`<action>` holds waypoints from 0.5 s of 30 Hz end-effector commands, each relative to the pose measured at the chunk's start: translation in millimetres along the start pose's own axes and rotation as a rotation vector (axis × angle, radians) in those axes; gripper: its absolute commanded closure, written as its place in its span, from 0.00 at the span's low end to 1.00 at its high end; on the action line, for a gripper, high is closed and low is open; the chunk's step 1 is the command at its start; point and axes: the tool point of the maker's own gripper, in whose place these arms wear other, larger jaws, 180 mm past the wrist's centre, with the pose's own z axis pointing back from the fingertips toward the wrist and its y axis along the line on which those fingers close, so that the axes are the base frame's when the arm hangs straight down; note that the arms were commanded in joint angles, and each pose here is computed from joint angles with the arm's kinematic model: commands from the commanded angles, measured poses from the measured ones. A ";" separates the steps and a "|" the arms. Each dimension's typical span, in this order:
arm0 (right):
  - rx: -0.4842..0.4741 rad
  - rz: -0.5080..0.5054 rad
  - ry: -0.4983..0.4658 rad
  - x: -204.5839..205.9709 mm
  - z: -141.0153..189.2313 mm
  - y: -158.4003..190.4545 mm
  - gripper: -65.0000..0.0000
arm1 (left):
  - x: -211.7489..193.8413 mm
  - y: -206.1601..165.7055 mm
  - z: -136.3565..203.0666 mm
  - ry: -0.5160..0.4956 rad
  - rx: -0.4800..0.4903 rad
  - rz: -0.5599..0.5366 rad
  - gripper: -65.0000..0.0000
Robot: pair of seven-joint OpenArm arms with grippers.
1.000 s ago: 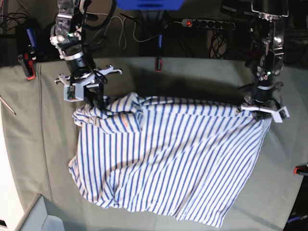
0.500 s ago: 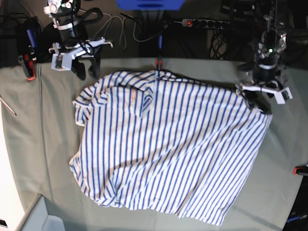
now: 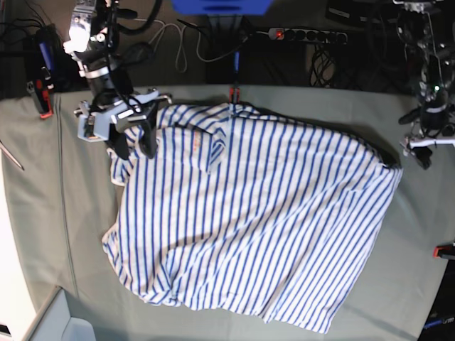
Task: Layout the t-shirt on the table in an organized manner, then fold the t-shirt properly
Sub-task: 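Release the shirt and raise both grippers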
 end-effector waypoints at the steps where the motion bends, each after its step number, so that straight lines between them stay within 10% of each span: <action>1: -0.001 -0.003 -0.030 6.5 2.2 -0.7 0.49 | 15.6 -0.4 -5.5 -0.045 0.002 -0.005 0.21; 15: 0.007 0.023 -0.023 6.7 3.3 -4.6 0.50 | -43.0 -97.9 -57.7 0.124 -0.191 -0.070 0.22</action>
